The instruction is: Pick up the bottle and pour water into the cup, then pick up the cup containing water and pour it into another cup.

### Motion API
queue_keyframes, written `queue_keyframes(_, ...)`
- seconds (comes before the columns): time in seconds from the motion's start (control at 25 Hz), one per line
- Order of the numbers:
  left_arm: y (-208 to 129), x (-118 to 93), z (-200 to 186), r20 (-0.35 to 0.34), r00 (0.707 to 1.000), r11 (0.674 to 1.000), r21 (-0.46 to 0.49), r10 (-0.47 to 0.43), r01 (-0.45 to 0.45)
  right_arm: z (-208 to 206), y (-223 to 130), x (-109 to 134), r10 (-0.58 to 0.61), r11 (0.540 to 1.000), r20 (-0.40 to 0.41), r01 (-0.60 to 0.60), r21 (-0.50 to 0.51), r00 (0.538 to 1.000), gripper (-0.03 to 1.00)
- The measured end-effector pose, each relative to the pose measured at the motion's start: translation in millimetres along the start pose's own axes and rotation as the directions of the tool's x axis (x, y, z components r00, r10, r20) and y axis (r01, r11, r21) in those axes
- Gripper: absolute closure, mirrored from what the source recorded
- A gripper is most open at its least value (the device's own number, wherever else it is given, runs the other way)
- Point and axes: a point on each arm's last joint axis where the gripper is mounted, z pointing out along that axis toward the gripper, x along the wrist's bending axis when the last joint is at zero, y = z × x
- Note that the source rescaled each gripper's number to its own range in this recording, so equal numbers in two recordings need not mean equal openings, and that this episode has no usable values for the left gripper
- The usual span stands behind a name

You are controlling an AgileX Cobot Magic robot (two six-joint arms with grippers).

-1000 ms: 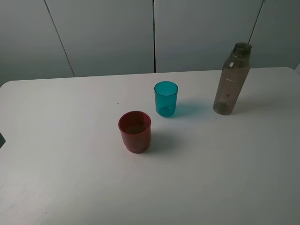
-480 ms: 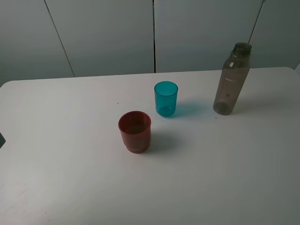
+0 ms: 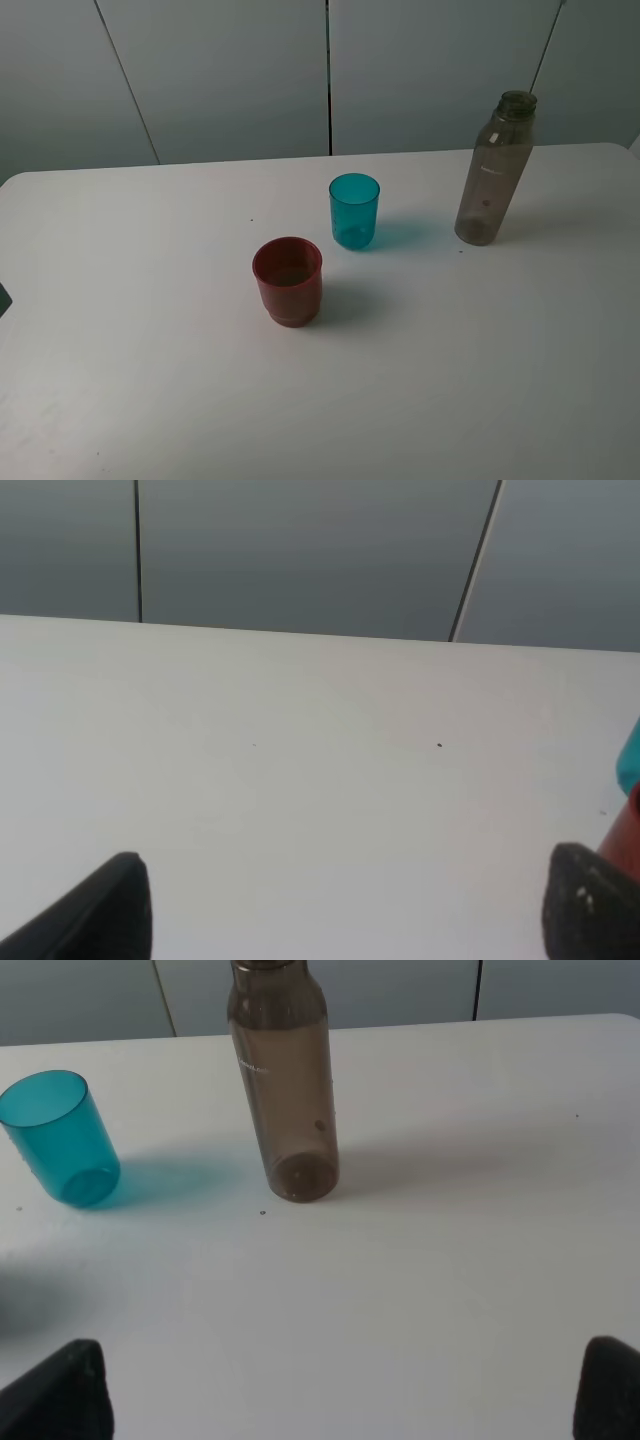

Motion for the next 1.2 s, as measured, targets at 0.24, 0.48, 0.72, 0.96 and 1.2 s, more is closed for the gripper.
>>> queue_keyframes(0.24, 0.0, 0.0, 0.0, 0.000, 1.000, 1.000, 0.000, 0.000, 0.000, 0.0, 0.0, 0.0, 0.000, 1.000, 0.000, 0.000, 0.000, 1.000, -0.01)
queue_keyframes(0.48, 0.0, 0.0, 0.0, 0.000, 1.000, 1.000, 0.000, 0.000, 0.000, 0.1, 0.0, 0.3, 0.009, 1.000, 0.013, -0.009, -0.001, 1.000, -0.01)
queue_keyframes(0.72, 0.0, 0.0, 0.0, 0.000, 1.000, 1.000, 0.000, 0.000, 0.000, 0.2, 0.1, 1.0, 0.032, 0.999, 0.048, -0.032, -0.005, 0.998, -0.01)
queue_keyframes(0.96, 0.0, 0.0, 0.0, 0.000, 1.000, 1.000, 0.000, 0.000, 0.000, 0.2, 0.1, 1.2, 0.034, 0.999, 0.048, -0.034, -0.005, 0.998, -0.01)
queue_keyframes(1.2, 0.0, 0.0, 0.0, 0.000, 1.000, 1.000, 0.000, 0.000, 0.000, 0.2, 0.1, 1.3, 0.033, 0.999, 0.046, -0.033, -0.005, 0.998, -0.01)
